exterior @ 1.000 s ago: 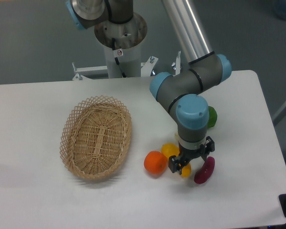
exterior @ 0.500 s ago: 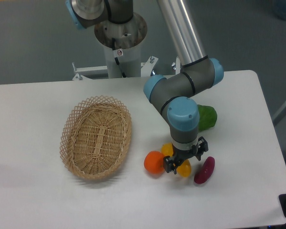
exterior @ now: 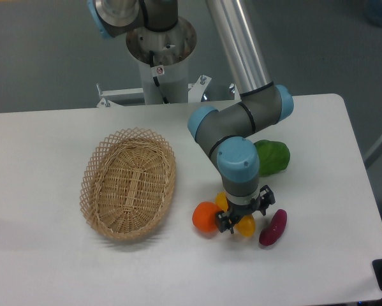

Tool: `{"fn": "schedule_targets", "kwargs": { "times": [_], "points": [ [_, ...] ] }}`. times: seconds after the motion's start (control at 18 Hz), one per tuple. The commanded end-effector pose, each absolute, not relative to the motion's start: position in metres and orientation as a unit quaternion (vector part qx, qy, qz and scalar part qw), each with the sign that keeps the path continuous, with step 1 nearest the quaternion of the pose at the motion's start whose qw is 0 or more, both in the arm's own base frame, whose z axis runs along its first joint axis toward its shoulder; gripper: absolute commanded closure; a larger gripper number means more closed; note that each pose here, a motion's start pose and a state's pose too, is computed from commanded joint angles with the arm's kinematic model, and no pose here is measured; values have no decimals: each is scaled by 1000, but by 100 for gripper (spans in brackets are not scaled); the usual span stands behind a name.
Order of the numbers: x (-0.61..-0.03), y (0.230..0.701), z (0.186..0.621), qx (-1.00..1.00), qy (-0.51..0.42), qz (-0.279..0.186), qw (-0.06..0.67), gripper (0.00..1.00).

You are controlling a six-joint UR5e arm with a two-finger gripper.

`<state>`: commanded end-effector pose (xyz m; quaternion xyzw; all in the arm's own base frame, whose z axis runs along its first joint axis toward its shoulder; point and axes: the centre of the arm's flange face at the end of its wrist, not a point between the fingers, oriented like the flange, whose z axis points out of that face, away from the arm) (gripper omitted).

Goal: Pick up the mango from the table
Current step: 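Lower the gripper around the yellow mango and close on it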

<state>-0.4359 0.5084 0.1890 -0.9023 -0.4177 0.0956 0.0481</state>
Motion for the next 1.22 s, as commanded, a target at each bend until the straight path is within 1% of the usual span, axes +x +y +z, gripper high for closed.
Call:
{"fn": "schedule_targets", "kwargs": {
  "times": [0.11,0.17,0.28,0.33,0.39,0.5,0.56,0.83,0.94,1.11,1.22],
  "points": [
    [-435,509,187,-903,-417,95,47,10],
    [-435,509,187,-903,-417,95,46,18],
    [-435,509,188,-903,-417,95,47,29],
    [-435,509,189,-903,-417,95,47,32],
    [-435,509,189,-903,-416,95,47,38],
    [-434,508,190,-903,-415,96,49,42],
    [-434,508,191,-904,-414,97,50,47],
    [-437,510,198,-904,-412,102,56,51],
    [-440,509,202,-904,-408,114,53,51],
    [-446,513,229,-907,-394,131,69,51],
    [-447,514,252,-916,-366,142,81,51]
  ]
}}
